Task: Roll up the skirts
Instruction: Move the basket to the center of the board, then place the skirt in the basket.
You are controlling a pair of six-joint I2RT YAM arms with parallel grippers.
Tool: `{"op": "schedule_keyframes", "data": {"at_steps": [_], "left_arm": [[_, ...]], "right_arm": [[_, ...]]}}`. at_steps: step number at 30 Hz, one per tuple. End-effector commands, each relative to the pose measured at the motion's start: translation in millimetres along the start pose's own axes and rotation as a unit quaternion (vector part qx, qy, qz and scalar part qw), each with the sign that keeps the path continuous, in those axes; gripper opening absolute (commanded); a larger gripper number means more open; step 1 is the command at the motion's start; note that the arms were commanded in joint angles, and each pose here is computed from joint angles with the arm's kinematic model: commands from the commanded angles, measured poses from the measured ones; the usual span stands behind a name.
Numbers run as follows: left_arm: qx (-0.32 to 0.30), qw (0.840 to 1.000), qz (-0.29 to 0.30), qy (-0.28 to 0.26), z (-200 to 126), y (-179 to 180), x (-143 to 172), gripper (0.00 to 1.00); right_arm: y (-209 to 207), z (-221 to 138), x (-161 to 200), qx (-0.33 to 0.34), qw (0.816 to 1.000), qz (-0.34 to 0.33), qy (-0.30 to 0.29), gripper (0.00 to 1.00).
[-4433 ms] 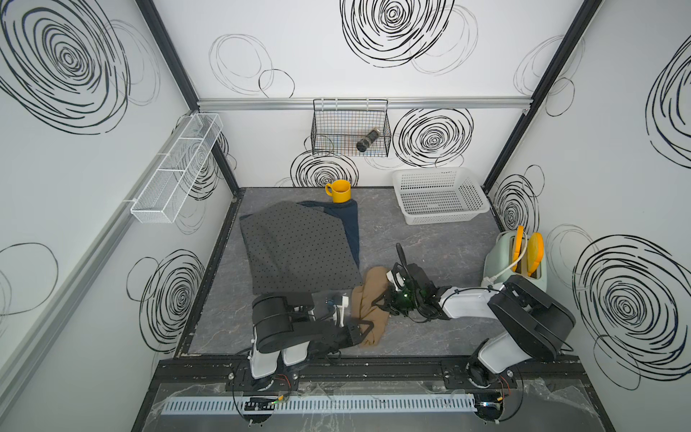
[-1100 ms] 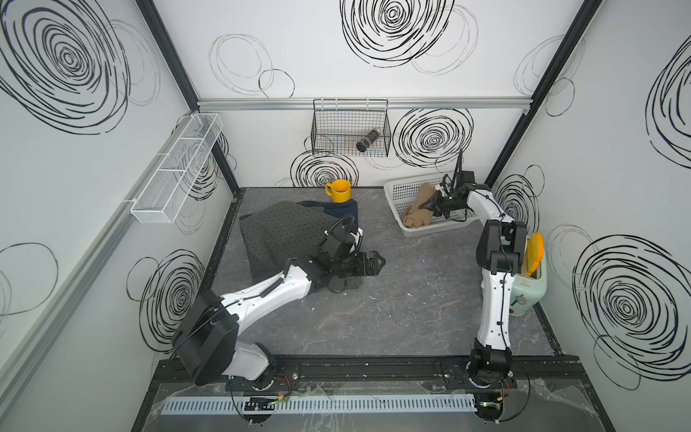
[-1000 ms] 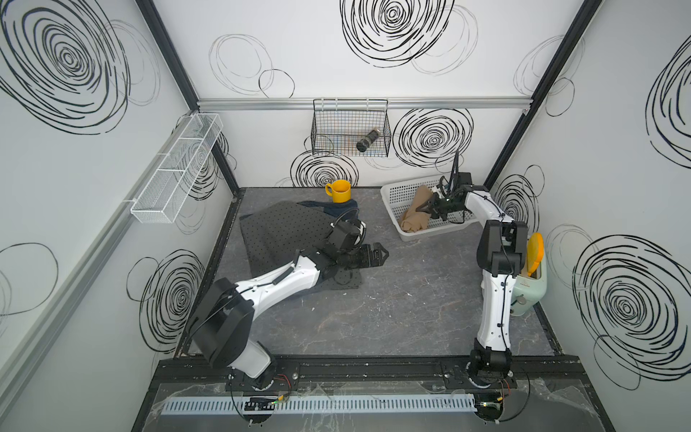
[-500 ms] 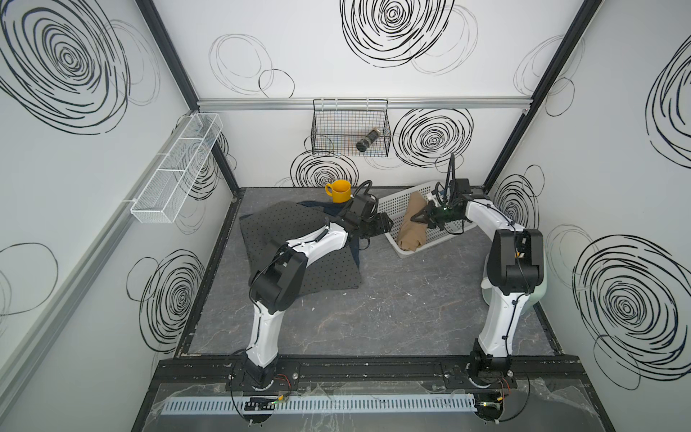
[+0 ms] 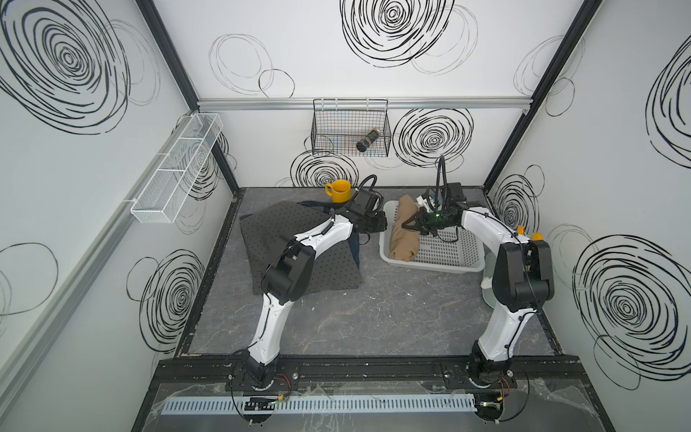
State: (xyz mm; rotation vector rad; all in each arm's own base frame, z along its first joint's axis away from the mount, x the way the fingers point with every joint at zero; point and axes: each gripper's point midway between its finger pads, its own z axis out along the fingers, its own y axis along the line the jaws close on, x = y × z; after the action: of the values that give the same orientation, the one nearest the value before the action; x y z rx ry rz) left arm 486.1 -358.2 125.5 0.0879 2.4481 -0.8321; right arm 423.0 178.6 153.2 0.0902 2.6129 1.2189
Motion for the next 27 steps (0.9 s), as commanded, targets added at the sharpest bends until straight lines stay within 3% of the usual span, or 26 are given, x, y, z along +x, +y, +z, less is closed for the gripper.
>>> {"op": "schedule_keyframes", "data": {"at_steps": [1, 10, 13, 17, 27], "left_arm": [[0.003, 0.999, 0.041, -0.015, 0.4, -7.2, -20.9, 0.18], [0.019, 0.999, 0.032, 0.015, 18.6, -18.8, -8.4, 0.24], [0.012, 1.0, 0.02, 0.015, 19.1, -15.8, -5.3, 0.25], [0.02, 0.999, 0.02, 0.019, 20.4, -18.3, -0.3, 0.27], [0.029, 1.0, 0.008, 0.006, 8.6, -28.8, -9.6, 0.31]], "right_arm": [[-0.2, -4.2, -4.6, -0.021, 1.0, -0.001, 0.006, 0.0], [-2.4, -4.7, -21.1, -0.103, 0.995, 0.004, 0.0, 0.0], [-18.2, 1.3, -19.3, -0.113, 0.993, 0.037, 0.009, 0.0], [-2.0, 5.1, -15.5, -0.151, 0.988, 0.011, 0.008, 0.0], [-70.2, 36.8, -8.0, -0.051, 0.995, 0.082, 0.022, 0.07]]}}
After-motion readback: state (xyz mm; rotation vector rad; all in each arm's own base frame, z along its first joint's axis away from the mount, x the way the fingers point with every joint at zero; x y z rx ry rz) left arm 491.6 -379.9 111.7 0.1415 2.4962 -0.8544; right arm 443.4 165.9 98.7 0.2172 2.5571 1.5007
